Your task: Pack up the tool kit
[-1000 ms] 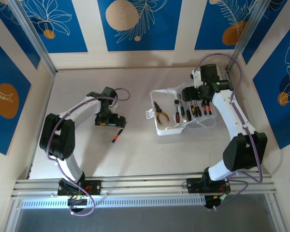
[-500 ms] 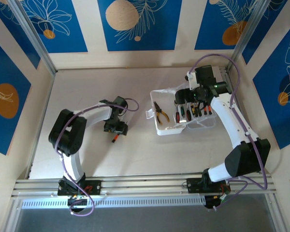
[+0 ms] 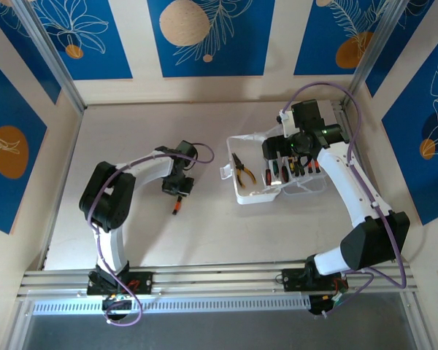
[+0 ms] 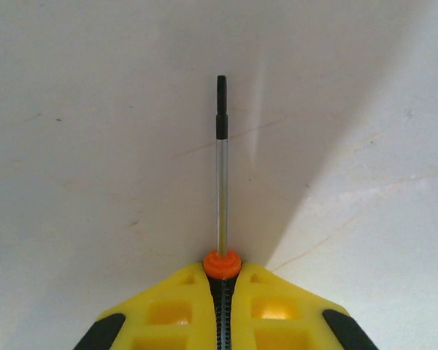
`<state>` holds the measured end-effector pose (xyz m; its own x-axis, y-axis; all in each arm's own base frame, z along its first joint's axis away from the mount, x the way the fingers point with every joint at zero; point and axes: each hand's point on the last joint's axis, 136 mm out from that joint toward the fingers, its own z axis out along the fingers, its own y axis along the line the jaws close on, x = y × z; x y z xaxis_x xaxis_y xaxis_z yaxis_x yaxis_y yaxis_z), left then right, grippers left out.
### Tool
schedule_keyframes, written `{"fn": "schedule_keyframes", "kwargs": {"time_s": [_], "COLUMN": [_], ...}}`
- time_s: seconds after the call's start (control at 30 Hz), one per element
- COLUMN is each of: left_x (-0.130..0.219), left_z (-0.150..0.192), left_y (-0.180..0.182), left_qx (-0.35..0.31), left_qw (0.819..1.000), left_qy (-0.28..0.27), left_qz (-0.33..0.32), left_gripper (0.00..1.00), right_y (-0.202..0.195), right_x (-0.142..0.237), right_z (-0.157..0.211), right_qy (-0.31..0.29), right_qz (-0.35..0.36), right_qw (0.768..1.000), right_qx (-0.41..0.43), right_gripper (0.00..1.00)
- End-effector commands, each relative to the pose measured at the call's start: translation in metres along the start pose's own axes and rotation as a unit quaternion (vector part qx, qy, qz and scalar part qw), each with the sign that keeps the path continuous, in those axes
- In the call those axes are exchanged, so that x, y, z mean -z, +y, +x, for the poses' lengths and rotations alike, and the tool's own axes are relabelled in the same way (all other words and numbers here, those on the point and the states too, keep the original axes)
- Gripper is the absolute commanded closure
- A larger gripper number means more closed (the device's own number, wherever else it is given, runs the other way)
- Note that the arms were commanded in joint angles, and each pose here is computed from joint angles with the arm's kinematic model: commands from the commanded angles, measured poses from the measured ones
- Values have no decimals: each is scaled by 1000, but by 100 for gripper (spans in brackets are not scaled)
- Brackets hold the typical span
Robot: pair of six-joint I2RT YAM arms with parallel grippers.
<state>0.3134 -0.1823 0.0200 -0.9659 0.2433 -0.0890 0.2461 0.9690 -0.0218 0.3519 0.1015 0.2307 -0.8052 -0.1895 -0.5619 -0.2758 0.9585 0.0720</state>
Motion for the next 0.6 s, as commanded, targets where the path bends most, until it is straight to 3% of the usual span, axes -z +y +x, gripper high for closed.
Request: {"fn": "schedule_keyframes", "kwargs": {"time_s": [0.0,0.17,0.37,0.57], "left_x": [-7,25,107,214], "left_z": [-4,-16,-48,-87], "left_y": [-7,-22,-56,-91], "left_qx": [-8,-9,-18,-25], "left_qw": [1000,998,981,929], "left_qy": [-1,-29,-117,-231], "left_qz": [9,48,152,288], "left_gripper": [100,100,100,100], "right_y": [9,18,45,96], "right_x": [13,16,24,28], "right_z": [-7,-7,-8,-13], "right_qy": [-12,-13,-33,-62], "right_qz": [-17,-43,-120,-223], "right_qw": [1000,999,992,973], "right_qx": [-1,-3,-15,-15], "right_gripper": [9,8,7,3]}}
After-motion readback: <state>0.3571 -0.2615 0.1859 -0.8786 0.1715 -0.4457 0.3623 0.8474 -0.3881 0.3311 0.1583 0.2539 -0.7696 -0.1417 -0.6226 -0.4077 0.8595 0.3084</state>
